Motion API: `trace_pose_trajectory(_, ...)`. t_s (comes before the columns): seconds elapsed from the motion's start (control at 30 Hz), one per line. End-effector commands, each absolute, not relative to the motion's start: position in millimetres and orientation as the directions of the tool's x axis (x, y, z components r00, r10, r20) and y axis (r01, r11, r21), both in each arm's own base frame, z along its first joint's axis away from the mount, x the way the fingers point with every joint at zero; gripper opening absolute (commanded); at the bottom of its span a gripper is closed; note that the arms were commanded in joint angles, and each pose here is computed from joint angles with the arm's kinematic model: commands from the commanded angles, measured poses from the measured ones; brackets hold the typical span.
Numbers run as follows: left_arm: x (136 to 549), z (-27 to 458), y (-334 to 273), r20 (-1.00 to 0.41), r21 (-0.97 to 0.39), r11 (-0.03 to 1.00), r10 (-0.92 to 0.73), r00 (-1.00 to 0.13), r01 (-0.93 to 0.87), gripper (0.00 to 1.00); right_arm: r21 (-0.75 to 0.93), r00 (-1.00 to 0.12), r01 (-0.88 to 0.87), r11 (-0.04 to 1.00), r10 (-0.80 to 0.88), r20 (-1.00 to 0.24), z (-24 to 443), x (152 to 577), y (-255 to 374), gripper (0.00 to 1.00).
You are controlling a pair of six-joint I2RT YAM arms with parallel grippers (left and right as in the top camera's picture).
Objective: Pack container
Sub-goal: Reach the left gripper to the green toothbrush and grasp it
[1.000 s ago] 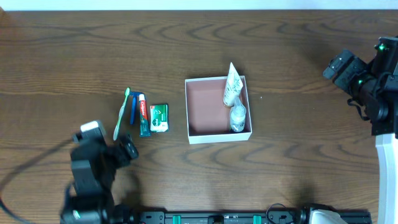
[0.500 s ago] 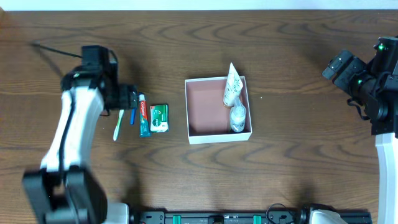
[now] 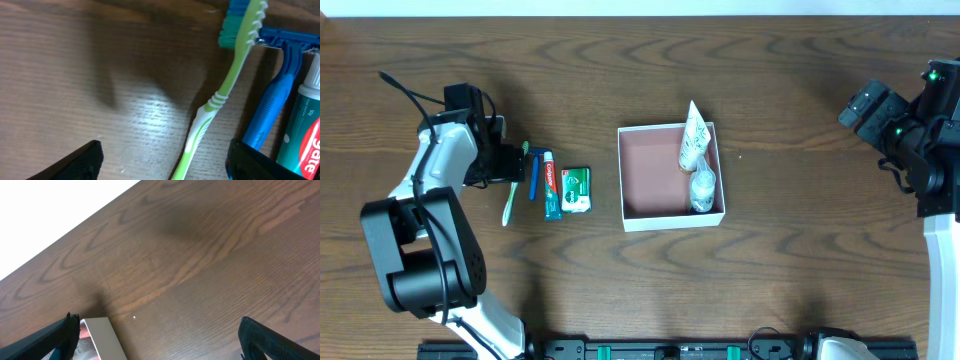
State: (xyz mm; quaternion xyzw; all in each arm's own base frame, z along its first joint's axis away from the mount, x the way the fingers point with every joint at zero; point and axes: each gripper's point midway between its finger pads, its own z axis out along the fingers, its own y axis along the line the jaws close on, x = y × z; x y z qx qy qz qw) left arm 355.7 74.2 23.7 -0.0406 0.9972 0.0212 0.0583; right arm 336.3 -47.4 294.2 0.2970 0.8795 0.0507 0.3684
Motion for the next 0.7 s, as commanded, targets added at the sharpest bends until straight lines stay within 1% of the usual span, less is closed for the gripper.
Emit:
trace_pose_trajectory(0.0,358,18,69,-0.107,0.017,0.999,-0.044,-0.993,-0.046,0.79,0.321,-0.537,0.493,0.809,0.573,-0.619,298,337,-49,0.99)
trace_pose_trajectory(0.07,358,16,69,-0.103,0.019,0.999,-0.024,-0.994,-0.026,0.76,0.321,-0.537,0.493,0.809,0.573,-0.62,298,337,-49,0.99)
trace_pose_trajectory(0.2,360,9,70,-0.1,0.02,1.0,-0.006,-0.995,-0.008,0.62,0.321,-0.537,0.493,0.809,0.573,-0.62,298,337,-49,0.99)
trace_pose_trajectory(0.37,363,-3,68,-0.096,0.004,1.0,-0.006,-0.995,-0.007,0.61,0.321,-0.537,0.493,0.809,0.573,-0.619,298,337,-49,0.99)
trace_pose_trajectory(0.57,359,-17,66,-0.059,-0.006,1.0,-0.007,-0.998,-0.007,0.62,0.32,-0.537,0.493,0.809,0.573,-0.619,298,337,-49,0.99)
trace_pose_trajectory(0.6,358,-18,66,-0.054,-0.007,1.0,-0.007,-0.999,-0.007,0.58,0.32,-0.537,0.493,0.809,0.573,-0.619,298,337,-49,0.99)
trace_pose_trajectory(0.63,358,-19,66,-0.052,-0.008,1.0,-0.007,-0.999,-0.007,0.5,0.321,-0.537,0.493,0.809,0.573,-0.619,298,337,-49,0.99)
trace_pose_trajectory(0.67,358,-19,66,-0.052,-0.008,1.0,-0.008,-0.999,-0.007,0.35,0.321,-0.537,0.493,0.809,0.573,-0.619,298,337,-49,0.99)
